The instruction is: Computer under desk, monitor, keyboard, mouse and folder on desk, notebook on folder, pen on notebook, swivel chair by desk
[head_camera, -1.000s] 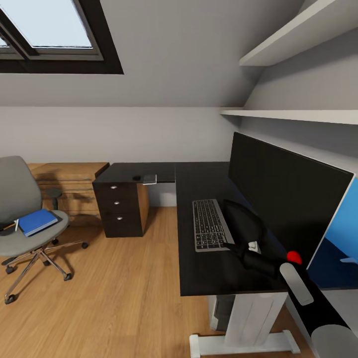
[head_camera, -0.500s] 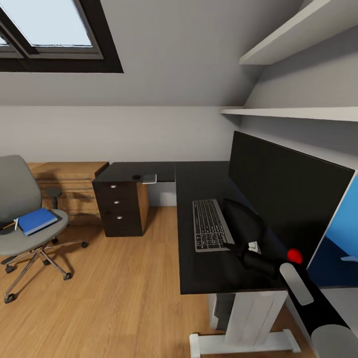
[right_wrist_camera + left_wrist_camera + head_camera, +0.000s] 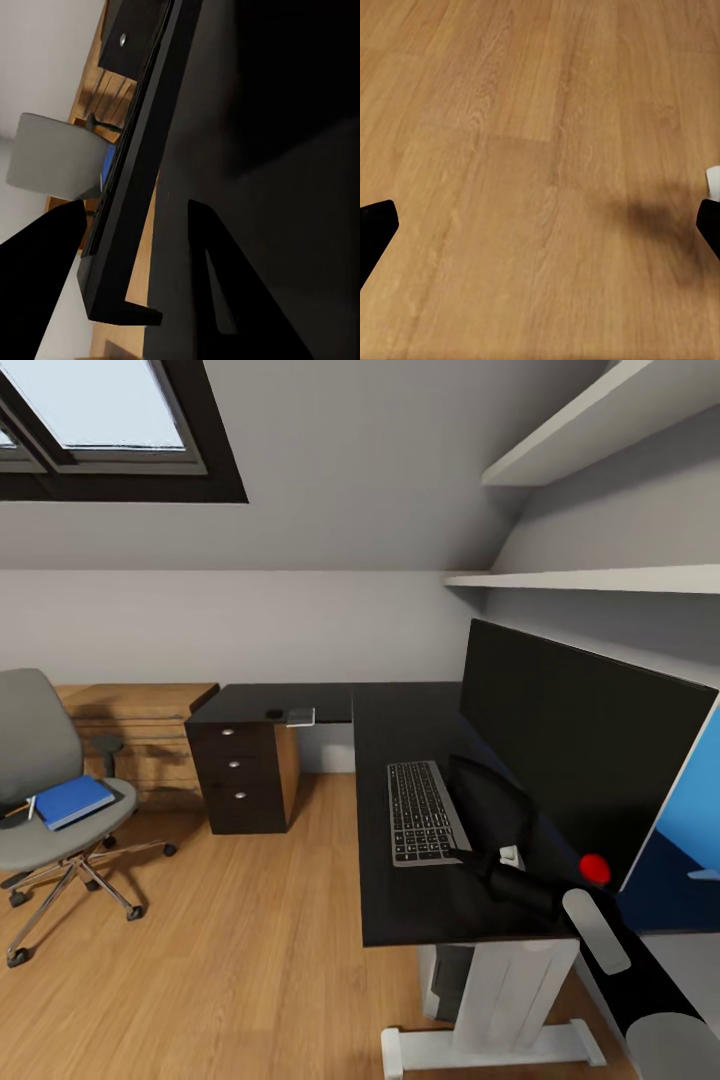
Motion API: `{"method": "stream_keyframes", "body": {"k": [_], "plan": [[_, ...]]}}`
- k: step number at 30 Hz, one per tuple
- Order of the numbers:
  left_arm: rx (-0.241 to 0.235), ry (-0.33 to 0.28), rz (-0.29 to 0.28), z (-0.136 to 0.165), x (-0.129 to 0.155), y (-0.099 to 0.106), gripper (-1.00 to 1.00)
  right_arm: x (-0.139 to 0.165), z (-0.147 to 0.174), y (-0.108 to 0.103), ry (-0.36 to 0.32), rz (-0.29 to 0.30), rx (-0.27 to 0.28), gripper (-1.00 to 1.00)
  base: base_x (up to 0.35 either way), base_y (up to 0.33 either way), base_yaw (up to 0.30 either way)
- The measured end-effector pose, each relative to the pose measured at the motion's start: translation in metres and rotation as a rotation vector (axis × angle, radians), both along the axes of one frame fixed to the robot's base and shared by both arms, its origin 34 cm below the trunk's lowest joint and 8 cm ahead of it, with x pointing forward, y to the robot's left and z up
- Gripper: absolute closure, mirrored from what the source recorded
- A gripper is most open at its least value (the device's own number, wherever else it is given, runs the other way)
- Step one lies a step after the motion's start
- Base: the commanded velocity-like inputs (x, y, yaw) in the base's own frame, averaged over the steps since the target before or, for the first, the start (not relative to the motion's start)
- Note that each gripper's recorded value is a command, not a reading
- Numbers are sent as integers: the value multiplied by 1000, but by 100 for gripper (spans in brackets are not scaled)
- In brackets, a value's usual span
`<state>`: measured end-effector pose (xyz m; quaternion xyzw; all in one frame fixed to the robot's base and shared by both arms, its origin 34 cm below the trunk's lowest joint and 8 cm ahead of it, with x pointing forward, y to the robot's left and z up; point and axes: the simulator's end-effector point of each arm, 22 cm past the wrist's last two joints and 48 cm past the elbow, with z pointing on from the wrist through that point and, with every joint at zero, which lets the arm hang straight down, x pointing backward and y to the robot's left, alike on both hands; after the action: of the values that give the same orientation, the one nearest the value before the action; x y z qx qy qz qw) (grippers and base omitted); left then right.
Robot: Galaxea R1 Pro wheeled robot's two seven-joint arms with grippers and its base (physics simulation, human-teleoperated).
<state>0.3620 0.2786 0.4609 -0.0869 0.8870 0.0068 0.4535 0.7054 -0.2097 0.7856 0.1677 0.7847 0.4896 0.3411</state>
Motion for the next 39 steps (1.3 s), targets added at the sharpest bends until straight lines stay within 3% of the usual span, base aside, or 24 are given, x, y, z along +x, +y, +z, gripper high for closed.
{"method": "stream_keyframes", "body": {"k": [39], "plan": [[2,-1,1,-4,0,2,-100,0,-3,-1,0,0,2,100,11,0,0]]}}
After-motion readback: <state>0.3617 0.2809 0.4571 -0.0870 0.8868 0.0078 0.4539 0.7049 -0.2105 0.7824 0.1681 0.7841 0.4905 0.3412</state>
